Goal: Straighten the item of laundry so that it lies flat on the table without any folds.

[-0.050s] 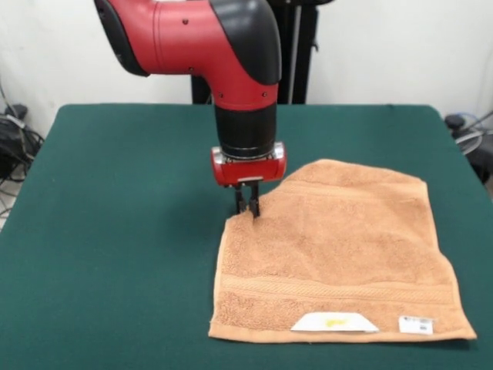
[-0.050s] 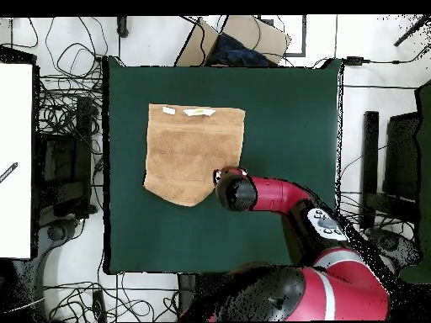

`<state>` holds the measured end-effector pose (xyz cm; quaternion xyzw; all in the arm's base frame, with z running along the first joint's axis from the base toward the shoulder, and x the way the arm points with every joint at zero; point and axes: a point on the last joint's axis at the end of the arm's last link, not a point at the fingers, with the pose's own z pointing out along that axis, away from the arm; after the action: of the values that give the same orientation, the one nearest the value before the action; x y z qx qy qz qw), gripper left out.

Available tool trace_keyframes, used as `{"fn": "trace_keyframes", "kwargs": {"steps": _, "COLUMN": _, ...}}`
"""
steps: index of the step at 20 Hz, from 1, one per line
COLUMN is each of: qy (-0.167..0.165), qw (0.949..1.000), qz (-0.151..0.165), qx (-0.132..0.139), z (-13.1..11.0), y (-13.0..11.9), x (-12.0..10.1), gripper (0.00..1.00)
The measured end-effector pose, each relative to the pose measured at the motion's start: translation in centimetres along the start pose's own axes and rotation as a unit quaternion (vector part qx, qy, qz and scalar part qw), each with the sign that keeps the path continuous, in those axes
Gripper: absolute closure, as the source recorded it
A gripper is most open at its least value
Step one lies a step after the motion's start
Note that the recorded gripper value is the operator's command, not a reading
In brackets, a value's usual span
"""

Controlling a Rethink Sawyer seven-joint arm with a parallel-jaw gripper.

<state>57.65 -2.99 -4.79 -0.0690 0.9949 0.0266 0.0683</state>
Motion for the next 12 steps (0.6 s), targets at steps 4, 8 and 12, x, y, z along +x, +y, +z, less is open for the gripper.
{"fn": "trace_keyframes", "kwargs": {"steps": 4, "qy": 0.011, "qw": 0.9998, "qz": -0.007, "qx": 0.016, "z": -1.7, "y": 1.1, "x": -0.6, "gripper": 1.00}}
{"fn": "trace_keyframes", "kwargs": {"steps": 8, "qy": 0.031, "qw": 0.9990, "qz": -0.015, "qx": 0.028, "z": -4.3, "y": 3.0, "x": -1.5, "gripper": 1.00}}
{"fn": "trace_keyframes", "kwargs": {"steps": 12, "qy": 0.038, "qw": 0.9986, "qz": -0.020, "qx": 0.032, "z": -6.3, "y": 4.9, "x": -2.7, "gripper": 1.00}}
